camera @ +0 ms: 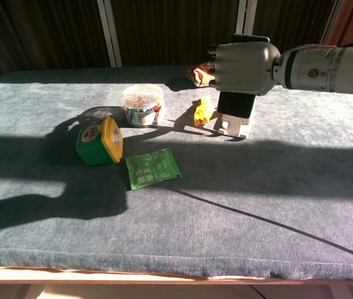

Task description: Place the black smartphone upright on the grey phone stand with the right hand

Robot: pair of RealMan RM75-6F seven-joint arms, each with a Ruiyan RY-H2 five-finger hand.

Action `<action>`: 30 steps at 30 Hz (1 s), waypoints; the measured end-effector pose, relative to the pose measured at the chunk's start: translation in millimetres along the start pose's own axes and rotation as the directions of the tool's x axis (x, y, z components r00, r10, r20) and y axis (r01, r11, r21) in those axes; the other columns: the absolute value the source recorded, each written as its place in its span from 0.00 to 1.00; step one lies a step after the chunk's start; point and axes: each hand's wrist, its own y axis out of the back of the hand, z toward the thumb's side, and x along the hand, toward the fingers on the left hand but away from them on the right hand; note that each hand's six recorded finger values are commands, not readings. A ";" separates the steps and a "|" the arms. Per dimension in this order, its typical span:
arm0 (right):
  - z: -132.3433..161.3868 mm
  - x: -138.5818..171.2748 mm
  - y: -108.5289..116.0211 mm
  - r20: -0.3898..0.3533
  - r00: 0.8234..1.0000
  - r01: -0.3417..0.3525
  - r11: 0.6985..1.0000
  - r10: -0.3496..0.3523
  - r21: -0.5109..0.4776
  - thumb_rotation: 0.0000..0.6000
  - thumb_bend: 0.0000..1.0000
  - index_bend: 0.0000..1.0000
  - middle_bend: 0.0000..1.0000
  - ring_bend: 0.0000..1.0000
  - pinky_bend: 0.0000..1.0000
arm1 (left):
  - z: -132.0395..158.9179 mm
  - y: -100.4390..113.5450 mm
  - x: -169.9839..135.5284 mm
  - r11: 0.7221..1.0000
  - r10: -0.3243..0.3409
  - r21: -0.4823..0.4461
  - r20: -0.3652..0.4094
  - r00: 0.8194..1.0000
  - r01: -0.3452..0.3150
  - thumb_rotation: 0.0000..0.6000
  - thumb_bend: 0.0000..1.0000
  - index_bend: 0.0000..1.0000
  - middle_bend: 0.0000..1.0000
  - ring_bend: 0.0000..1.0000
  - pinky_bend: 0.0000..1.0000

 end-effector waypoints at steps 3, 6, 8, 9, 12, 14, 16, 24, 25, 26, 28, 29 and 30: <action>4.5 -0.8 0.5 -0.015 1.000 0.000 1.000 0.000 0.016 1.00 0.32 0.96 0.67 0.46 0.36 | 0.0 -0.3 0.4 1.000 -0.003 0.001 0.002 1.000 0.003 1.00 0.40 0.00 0.00 0.00 0.00; 7.6 -1.1 0.8 -0.026 1.000 -0.001 1.000 0.002 0.024 1.00 0.32 0.96 0.67 0.46 0.36 | 0.7 -0.2 0.2 1.000 -0.004 0.001 0.007 1.000 0.004 1.00 0.40 0.00 0.00 0.00 0.00; 9.3 -1.3 0.3 -0.030 1.000 -0.006 1.000 0.006 0.028 1.00 0.32 0.96 0.67 0.46 0.36 | 1.1 -0.3 -0.1 1.000 -0.005 0.001 0.011 1.000 0.005 1.00 0.39 0.00 0.00 0.00 0.00; 10.1 -1.2 0.1 -0.031 0.999 -0.008 1.000 0.009 0.028 1.00 0.32 0.96 0.67 0.46 0.36 | 1.5 -0.5 -0.2 1.000 -0.006 0.002 0.013 1.000 0.006 1.00 0.40 0.00 0.00 0.00 0.00; 14.7 -1.0 0.5 -0.039 0.999 -0.013 1.000 0.014 0.026 1.00 0.32 0.96 0.67 0.46 0.36 | 3.1 -1.5 -0.6 1.000 -0.011 0.004 0.021 1.000 0.011 1.00 0.40 0.00 0.00 0.00 0.00; 17.4 -1.1 0.8 -0.043 0.999 -0.015 1.000 0.016 0.023 1.00 0.32 0.96 0.67 0.46 0.36 | 3.5 -1.2 -0.5 1.000 -0.010 0.003 0.023 1.000 0.010 1.00 0.40 0.00 0.00 0.00 0.00; 19.9 -1.5 0.6 -0.046 0.999 -0.020 1.000 0.021 0.019 1.00 0.32 0.96 0.67 0.46 0.36 | 3.1 -0.7 -0.5 1.000 -0.008 0.002 0.022 1.000 0.008 1.00 0.40 0.00 0.00 0.00 0.00; 28.1 -5.3 2.8 -0.060 0.998 -0.023 1.000 0.024 0.019 1.00 0.32 0.96 0.67 0.46 0.36 | 4.0 -1.1 -1.1 1.000 -0.011 0.002 0.029 1.000 0.011 1.00 0.40 0.00 0.00 0.00 0.00; 29.2 -5.7 3.2 -0.060 0.998 -0.022 1.000 0.023 0.017 1.00 0.32 0.96 0.67 0.46 0.36 | 4.3 -1.2 -1.1 1.000 -0.012 0.002 0.030 0.999 0.012 1.00 0.40 0.00 0.00 0.00 0.00; 30.0 -5.9 3.4 -0.059 0.998 -0.023 1.000 0.024 0.015 1.00 0.32 0.96 0.67 0.46 0.36 | 4.7 -1.4 -1.3 1.000 -0.013 0.002 0.032 0.999 0.013 1.00 0.40 0.00 0.00 0.00 0.00; 31.8 -6.5 3.2 -0.058 0.998 -0.027 1.000 0.027 0.010 1.00 0.32 0.96 0.67 0.46 0.36 | 4.9 -1.4 -1.5 1.000 -0.013 0.001 0.034 0.999 0.013 1.00 0.40 0.00 0.00 0.00 0.00; 32.4 -6.8 3.3 -0.058 0.998 -0.028 1.000 0.028 0.009 1.00 0.32 0.96 0.67 0.46 0.36 | 5.1 -1.4 -1.6 1.000 -0.013 0.001 0.035 0.999 0.013 1.00 0.40 0.00 0.00 0.00 0.00; 32.9 -7.1 3.4 -0.058 0.998 -0.028 1.000 0.029 0.008 1.00 0.32 0.96 0.67 0.46 0.36 | 5.3 -1.4 -1.7 1.000 -0.013 0.001 0.036 0.999 0.013 1.00 0.40 0.00 0.00 0.00 0.00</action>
